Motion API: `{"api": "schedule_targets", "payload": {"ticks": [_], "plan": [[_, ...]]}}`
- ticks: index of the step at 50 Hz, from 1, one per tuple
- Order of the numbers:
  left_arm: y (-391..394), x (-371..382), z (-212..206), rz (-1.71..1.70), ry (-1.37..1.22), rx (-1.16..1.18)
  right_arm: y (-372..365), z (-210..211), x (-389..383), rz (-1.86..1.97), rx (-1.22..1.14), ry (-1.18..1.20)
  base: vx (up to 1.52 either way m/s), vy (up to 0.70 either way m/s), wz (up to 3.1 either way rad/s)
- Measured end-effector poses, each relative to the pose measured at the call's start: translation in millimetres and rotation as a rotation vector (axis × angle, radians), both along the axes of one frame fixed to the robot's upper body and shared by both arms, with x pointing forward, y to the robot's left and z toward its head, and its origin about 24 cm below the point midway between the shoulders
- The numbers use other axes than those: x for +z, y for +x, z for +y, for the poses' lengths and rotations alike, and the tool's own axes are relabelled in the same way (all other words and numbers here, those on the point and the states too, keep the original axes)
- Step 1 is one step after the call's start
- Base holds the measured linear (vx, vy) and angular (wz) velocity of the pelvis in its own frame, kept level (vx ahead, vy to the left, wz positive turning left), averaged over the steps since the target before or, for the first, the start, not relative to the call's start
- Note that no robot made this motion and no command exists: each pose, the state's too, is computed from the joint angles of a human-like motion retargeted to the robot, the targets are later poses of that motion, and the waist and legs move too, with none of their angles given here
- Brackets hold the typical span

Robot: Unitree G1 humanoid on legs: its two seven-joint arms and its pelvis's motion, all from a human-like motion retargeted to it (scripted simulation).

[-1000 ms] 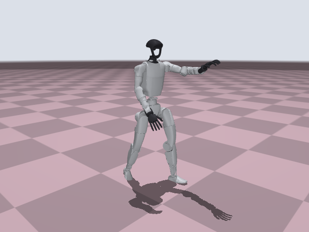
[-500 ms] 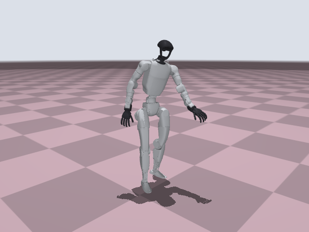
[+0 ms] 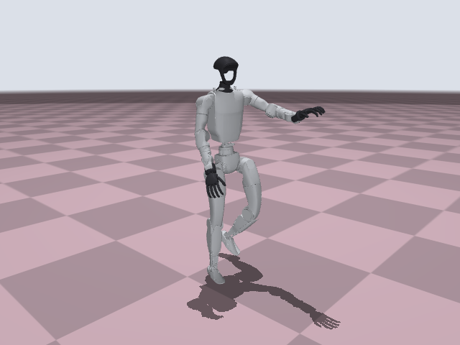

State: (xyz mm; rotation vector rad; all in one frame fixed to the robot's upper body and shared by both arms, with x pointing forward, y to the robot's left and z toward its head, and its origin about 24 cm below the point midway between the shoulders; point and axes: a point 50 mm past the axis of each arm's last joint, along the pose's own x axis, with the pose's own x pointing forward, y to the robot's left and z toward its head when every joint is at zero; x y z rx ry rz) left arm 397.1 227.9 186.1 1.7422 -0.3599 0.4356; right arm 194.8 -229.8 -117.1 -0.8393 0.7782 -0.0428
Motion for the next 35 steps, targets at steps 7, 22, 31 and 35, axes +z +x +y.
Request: {"api": "schedule_targets", "payload": {"ticks": [7, 22, 31, 35], "plan": [[-6.7, 97.7, 6.2, -0.284, 0.000, -0.004, 83.9, 35.2, 55.0, -0.244, 0.177, 0.019, 0.39, 0.03, -0.30], [-21.5, 173.7, 2.9, -0.467, -0.024, -0.011, 86.4, 57.0, 62.2, -0.246, 0.326, 0.105, 0.43, 0.13, -0.14], [0.9, -17.9, 38.4, 0.201, -0.162, 0.221, -10.6, 36.3, -13.6, 0.177, 0.304, 0.058, 0.51, 0.28, -0.14], [-29.4, -109.8, 51.9, 0.481, -0.143, 0.351, -43.8, 23.7, -21.2, 0.183, 0.215, 0.120, 0.43, 0.26, 0.16]]}}
